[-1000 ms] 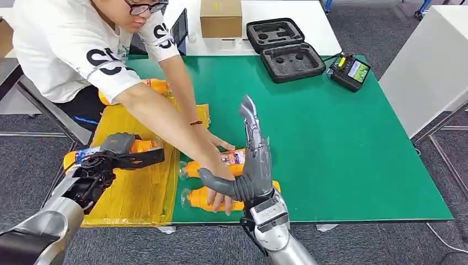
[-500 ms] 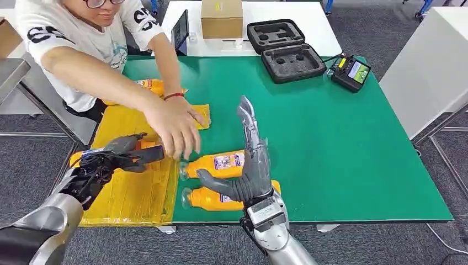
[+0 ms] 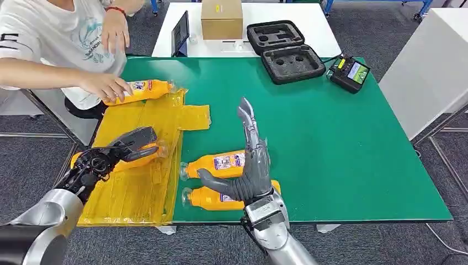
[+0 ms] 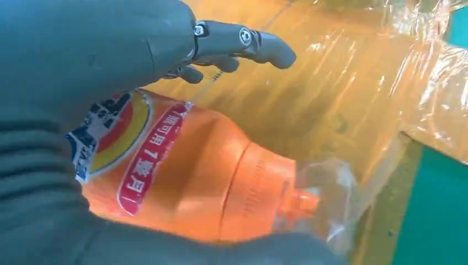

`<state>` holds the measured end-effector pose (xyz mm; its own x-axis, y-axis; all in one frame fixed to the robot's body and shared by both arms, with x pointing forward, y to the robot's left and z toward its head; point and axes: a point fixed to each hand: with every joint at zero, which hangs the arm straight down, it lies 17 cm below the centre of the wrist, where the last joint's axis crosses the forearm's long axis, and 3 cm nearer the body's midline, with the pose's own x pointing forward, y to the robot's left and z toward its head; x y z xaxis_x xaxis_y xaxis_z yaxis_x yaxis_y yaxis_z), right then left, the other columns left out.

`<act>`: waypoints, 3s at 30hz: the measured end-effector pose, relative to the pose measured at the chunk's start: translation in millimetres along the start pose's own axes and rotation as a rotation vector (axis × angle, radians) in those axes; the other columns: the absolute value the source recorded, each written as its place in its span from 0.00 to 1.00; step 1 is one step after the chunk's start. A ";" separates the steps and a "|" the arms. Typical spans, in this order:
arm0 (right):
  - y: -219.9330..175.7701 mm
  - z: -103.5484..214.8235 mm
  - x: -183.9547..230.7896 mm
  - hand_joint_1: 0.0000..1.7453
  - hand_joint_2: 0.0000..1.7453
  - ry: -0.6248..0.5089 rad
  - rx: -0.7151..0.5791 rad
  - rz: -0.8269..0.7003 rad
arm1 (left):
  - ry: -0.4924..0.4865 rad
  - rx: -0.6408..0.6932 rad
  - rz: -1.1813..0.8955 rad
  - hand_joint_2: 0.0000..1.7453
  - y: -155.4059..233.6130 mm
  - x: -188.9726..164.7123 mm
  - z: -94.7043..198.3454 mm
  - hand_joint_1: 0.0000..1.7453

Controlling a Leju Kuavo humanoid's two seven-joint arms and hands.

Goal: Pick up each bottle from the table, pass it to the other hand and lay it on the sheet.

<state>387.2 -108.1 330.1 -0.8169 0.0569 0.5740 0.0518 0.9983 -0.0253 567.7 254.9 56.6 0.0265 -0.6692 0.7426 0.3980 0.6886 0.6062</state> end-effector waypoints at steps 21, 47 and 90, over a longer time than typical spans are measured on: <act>40.7 92.0 -126.5 0.00 1.00 0.347 0.701 0.796 | -0.304 1.317 0.164 1.00 191.5 1.2 175.0 0.00; -62.3 201.4 -176.5 0.00 1.00 0.605 0.960 0.907 | -0.564 1.566 0.017 1.00 192.0 71.0 336.7 0.00; -30.5 194.7 -204.3 1.00 1.00 0.650 0.939 0.382 | -0.576 1.149 0.588 1.00 146.2 25.0 247.6 0.00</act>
<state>440.6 -148.4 54.2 -0.3838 0.6051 0.6976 -0.4318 0.5502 -0.7148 399.4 408.1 234.2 -0.5596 -0.1953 0.8054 -0.5053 0.8507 -0.1447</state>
